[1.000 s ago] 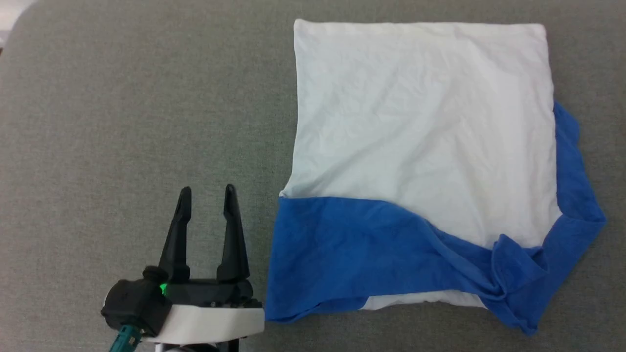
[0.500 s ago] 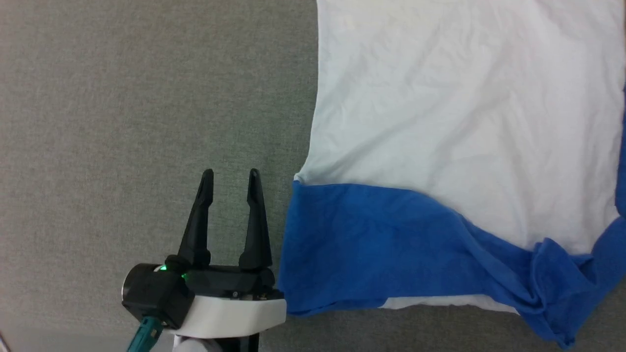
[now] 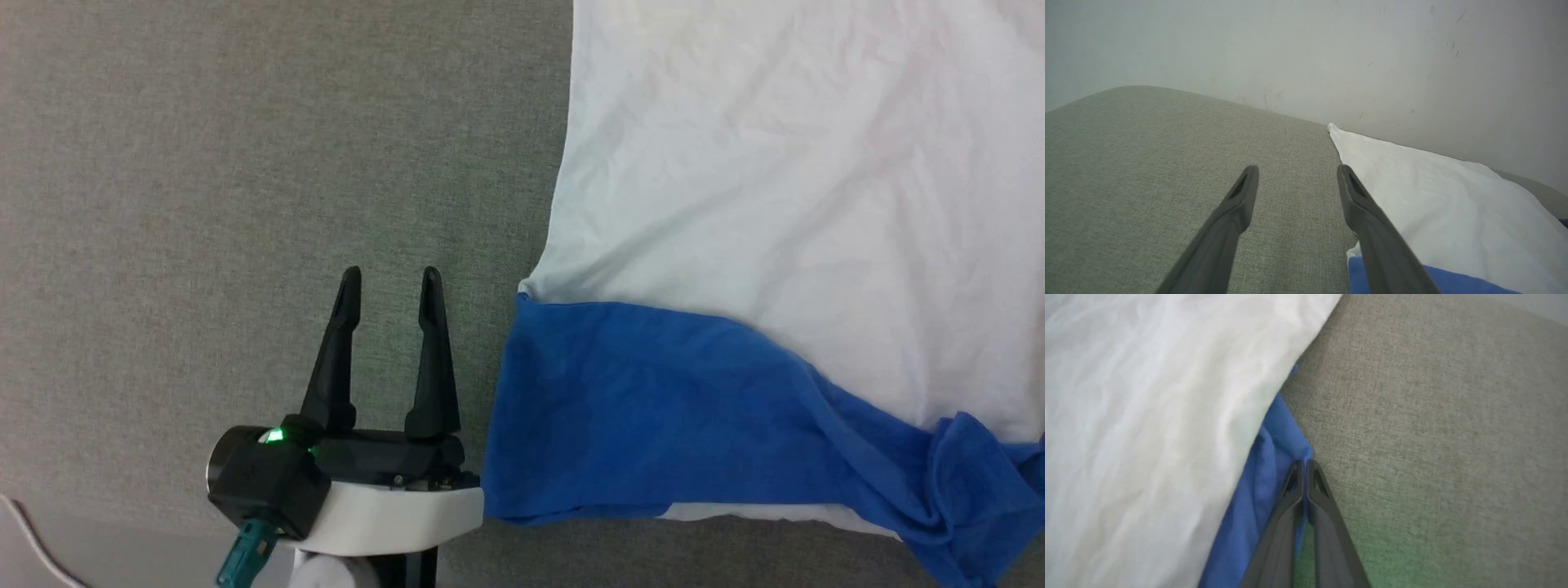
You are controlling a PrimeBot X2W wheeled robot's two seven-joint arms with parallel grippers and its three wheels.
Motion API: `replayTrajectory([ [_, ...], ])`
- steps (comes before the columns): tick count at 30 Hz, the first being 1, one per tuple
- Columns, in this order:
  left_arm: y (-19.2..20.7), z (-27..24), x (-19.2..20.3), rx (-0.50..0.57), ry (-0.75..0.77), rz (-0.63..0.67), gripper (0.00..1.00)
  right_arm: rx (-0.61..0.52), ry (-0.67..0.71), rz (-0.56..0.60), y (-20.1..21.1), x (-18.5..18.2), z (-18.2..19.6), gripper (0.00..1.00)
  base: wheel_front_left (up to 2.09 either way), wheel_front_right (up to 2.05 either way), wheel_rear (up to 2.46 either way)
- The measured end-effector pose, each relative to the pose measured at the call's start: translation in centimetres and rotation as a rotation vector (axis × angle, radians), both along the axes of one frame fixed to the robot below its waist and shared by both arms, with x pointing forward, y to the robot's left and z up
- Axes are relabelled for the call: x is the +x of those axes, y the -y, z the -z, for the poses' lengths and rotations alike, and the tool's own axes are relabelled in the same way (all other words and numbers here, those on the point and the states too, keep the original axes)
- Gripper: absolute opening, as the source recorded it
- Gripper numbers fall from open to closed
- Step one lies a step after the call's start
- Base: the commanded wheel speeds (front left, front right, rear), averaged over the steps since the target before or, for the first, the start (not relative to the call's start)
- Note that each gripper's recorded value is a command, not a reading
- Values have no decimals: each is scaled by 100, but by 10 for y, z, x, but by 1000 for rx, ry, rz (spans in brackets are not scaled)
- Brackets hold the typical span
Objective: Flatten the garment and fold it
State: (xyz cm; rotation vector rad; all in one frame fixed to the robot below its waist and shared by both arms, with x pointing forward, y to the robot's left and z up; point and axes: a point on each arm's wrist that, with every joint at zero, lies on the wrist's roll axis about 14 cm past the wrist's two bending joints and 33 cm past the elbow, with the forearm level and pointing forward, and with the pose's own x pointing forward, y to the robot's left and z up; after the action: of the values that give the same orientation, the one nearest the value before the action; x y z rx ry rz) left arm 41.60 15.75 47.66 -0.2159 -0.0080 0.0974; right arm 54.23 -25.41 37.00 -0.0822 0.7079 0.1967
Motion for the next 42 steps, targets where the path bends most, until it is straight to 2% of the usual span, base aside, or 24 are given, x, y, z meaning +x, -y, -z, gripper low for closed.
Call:
replayTrajectory([
  [5, -1, -5, -1, 2, 15, -1, 100, 9, 42, 35, 8, -2, -10, 0, 0, 0, 0],
  [11, -3, -21, -4, -1, 60, -1, 100, -16, 150, 164, 54, -16, -47, 0, 0, 0, 0],
  [17, 2, -33, -13, -18, 88, 23, 100, -88, 183, 338, 122, -66, -71, 0, 0, 0, 0],
  [19, 5, -36, -12, -22, 99, 33, 100, -99, 143, 382, 133, -90, -63, 0, 0, 0, 0],
  [22, 8, -36, -12, -26, 100, 43, 100, -56, 82, 425, 126, -119, -42, 0, 0, 0, 0],
  [23, 9, -34, -12, -27, 95, 47, 100, -47, 67, 430, 122, -126, -35, 32, 0, 0, 0],
  [24, 10, -33, -12, -28, 91, 49, 100, -38, 60, 435, 118, -130, -30, 100, 0, 0, 0],
  [29, 12, -31, -11, -25, 83, 60, 100, 13, 42, 428, 95, -135, -13, 100, 0, 0, 0],
  [32, 13, -32, -11, -25, 82, 66, 100, 22, 43, 423, 93, -135, -16, 100, 0, 0, 0],
  [37, 14, -39, -13, -24, 99, 74, 100, 5, 96, 411, 103, -126, -47, 100, 0, 0, 0],
  [42, 13, -47, -16, -34, 118, 70, 100, -10, 233, 424, 118, -114, -101, 100, 0, 0, 0],
])
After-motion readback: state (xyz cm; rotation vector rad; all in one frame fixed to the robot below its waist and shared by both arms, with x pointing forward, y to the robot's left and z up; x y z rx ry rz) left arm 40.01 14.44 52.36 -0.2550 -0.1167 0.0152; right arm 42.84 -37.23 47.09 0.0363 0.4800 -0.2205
